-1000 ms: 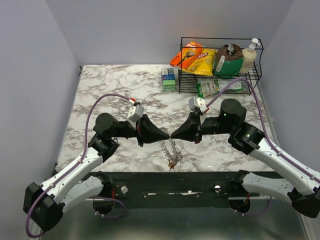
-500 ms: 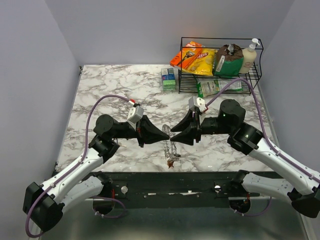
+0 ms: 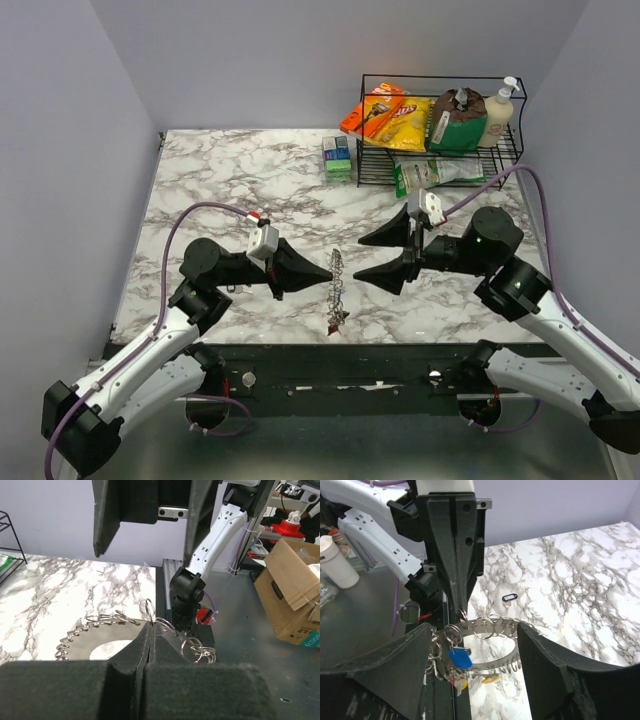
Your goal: Put the keys on the keyring
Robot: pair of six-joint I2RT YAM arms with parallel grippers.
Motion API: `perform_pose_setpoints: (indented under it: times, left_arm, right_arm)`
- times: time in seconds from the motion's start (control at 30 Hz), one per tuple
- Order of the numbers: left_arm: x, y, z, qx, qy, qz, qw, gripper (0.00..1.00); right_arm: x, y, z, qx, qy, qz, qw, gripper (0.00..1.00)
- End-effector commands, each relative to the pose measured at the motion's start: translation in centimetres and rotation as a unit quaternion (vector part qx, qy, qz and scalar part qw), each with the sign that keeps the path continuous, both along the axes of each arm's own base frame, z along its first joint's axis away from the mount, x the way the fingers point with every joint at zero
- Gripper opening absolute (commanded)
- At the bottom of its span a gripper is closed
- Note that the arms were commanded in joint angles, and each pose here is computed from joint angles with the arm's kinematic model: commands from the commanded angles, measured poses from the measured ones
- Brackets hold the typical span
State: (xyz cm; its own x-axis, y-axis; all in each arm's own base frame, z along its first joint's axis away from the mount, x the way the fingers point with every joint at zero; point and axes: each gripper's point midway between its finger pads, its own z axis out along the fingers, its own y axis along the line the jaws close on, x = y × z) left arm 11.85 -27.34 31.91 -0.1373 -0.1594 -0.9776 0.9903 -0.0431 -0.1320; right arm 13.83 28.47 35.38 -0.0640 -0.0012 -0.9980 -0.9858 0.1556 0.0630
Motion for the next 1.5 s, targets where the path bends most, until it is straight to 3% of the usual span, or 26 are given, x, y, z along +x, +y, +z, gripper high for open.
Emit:
perform_pose_setpoints:
  times: [0.0,0.33,0.87,1.2,1.47]
  left_arm:
    - [0.0,0.5,1.1,-0.021,-0.047,0.02,0.998,0.0]
    - [-0.1,0.4,1.3,-0.013,-0.051,0.014,0.999,0.0]
    - [-0.4,0.4,2.0,-0.014,-0.055,0.004,0.998,0.0]
    - [-0.3,0.1,2.0,-0.013,-0.049,-0.002,0.999,0.0]
    - [0.2,0.2,1.0,-0.007,-0.039,0.013,0.999,0.0]
  right_arm:
    - [0.3,-0.3,0.7,0.012,-0.012,-0.003,1.0,0.77]
    - [-2.3,1.7,0.6,0.01,0.019,0.121,0.992,0.64]
    - [-1.2,3.2,-2.1,-0.015,0.069,0.129,0.989,0.5]
    - [-1.5,3.6,-1.6,-0.001,0.067,0.147,0.987,0.01]
    - [-0.7,3.4,-3.1,-0.009,0.076,0.116,0.99,0.03]
